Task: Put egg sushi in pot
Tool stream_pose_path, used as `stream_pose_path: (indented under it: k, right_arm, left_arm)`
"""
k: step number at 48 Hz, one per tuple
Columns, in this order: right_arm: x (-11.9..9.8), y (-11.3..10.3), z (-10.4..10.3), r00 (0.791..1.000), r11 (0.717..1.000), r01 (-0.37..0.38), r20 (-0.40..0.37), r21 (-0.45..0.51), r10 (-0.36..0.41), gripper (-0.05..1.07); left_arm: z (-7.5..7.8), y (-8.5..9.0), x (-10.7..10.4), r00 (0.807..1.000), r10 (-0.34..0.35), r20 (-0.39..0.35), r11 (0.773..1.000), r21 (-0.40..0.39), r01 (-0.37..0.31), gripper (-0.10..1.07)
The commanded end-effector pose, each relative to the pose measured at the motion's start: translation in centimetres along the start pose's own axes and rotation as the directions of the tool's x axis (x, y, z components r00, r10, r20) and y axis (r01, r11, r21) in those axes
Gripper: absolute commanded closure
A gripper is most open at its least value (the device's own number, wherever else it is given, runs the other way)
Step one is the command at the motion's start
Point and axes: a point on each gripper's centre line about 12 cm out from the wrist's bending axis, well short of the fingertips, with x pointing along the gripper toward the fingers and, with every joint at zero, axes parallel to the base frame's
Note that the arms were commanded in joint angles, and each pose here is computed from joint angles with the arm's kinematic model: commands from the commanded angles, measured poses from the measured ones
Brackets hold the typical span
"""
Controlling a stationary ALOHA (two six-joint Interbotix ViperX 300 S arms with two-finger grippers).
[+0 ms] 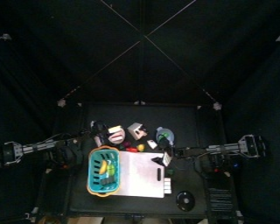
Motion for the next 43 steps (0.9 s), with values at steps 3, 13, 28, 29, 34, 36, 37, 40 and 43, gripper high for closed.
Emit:
stream_pose_path:
  k: [3, 13, 28, 29, 34, 36, 37, 40, 43]
  right_arm:
    - [-0.1, 0.0, 0.5, 1.0, 1.0, -0.003, 0.016, 0.002, 0.003, -0.02]
    - [0.4, -0.2, 0.5, 1.0, 1.0, 0.007, 0.007, 0.004, -0.007, -0.02]
    - [0.5, -0.3, 0.4, 1.0, 1.0, 0.01, 0.002, 0.006, -0.01, -0.02]
    - [0.5, -0.2, 0.4, 1.0, 1.0, 0.009, 0.003, 0.006, -0.009, -0.02]
    - [0.5, -0.3, 0.3, 1.0, 1.0, 0.01, 0.0, 0.008, -0.01, -0.02]
    - [0.5, -0.3, 0.3, 1.0, 1.0, 0.011, -0.001, 0.008, -0.011, -0.02]
    - [0.5, -0.3, 0.3, 1.0, 1.0, 0.011, -0.001, 0.01, -0.011, -0.02]
    - [0.5, -0.3, 0.2, 1.0, 1.0, 0.012, -0.003, 0.01, -0.012, -0.02]
    - [0.6, -0.3, 0.2, 1.0, 1.0, 0.012, -0.004, 0.01, -0.012, -0.02]
  left_arm:
    - [-0.1, 0.9, 0.6, 0.999, 0.012, -0.041, 0.999, -0.05, -0.014, 0.32]
    - [-1.4, 0.8, 2.2, 0.99, -0.022, -0.137, 0.997, -0.073, 0.012, 0.31]
    - [-2.4, 1.2, 3.6, 0.98, -0.021, -0.198, 0.997, -0.083, 0.004, 0.23]
    - [-2.5, 1.2, 3.7, 0.98, -0.019, -0.2, 0.996, -0.085, 0.002, 0.22]
    - [-2.4, 1.4, 3.7, 0.98, -0.015, -0.198, 0.996, -0.088, -0.003, 0.15]
    - [-2.5, 1.3, 3.7, 0.979, -0.016, -0.201, 0.996, -0.089, -0.002, 0.13]
    - [-2.5, 1.3, 3.7, 0.979, -0.019, -0.202, 0.996, -0.09, 0.001, 0.11]
    - [-2.5, 1.4, 3.7, 0.979, -0.015, -0.203, 0.996, -0.094, -0.004, 0.09]
    - [-2.6, 1.4, 3.7, 0.979, -0.013, -0.202, 0.995, -0.097, -0.006, 0.08]
